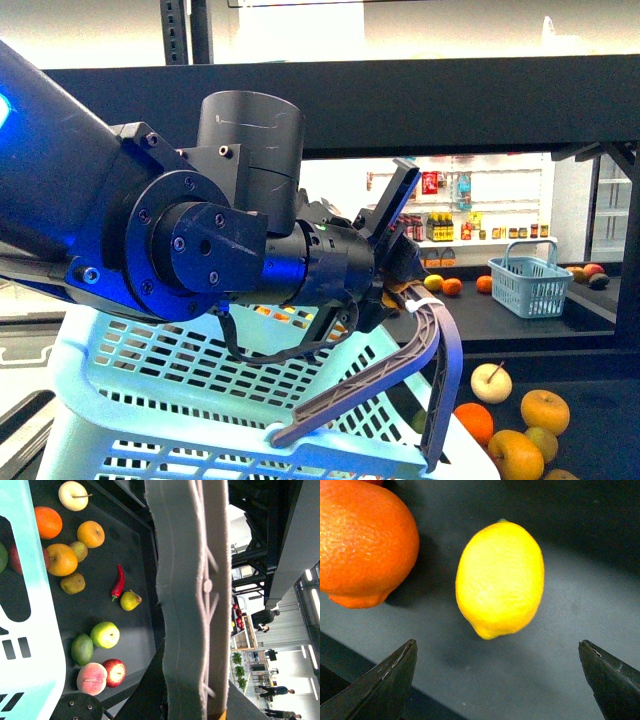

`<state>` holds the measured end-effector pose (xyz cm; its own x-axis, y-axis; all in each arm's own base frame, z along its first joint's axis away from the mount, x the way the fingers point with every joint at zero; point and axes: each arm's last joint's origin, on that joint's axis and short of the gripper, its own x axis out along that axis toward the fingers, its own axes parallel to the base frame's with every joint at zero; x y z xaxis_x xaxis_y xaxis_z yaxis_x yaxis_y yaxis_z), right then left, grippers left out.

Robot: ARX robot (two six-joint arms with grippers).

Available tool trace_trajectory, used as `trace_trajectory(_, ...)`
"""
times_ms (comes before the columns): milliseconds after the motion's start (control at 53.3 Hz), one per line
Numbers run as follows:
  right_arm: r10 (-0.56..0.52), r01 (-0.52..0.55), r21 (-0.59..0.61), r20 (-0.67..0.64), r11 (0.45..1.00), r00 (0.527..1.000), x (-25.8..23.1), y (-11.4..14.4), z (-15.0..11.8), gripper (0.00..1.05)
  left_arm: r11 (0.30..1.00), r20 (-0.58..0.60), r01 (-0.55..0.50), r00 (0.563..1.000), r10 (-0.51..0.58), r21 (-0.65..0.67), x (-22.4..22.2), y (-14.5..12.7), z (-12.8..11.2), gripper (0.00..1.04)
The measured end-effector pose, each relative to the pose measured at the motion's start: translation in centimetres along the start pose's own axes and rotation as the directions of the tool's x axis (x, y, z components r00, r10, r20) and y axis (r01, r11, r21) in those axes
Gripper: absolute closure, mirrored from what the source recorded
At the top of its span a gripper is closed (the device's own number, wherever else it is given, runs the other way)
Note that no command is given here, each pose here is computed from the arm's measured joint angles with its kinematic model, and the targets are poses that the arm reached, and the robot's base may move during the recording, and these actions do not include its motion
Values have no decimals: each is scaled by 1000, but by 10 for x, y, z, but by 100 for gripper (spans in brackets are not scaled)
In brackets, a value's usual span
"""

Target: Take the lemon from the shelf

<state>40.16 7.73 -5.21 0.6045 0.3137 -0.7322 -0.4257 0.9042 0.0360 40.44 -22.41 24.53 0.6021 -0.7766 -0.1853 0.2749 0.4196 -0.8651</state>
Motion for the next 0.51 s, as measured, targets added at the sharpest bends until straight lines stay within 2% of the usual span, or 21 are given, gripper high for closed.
trace_trajectory(507, -1, 2, -38, 16, 999, 1000, 46, 8, 23, 8, 1000, 0, 0, 1000, 0, 5, 0, 0, 0, 96)
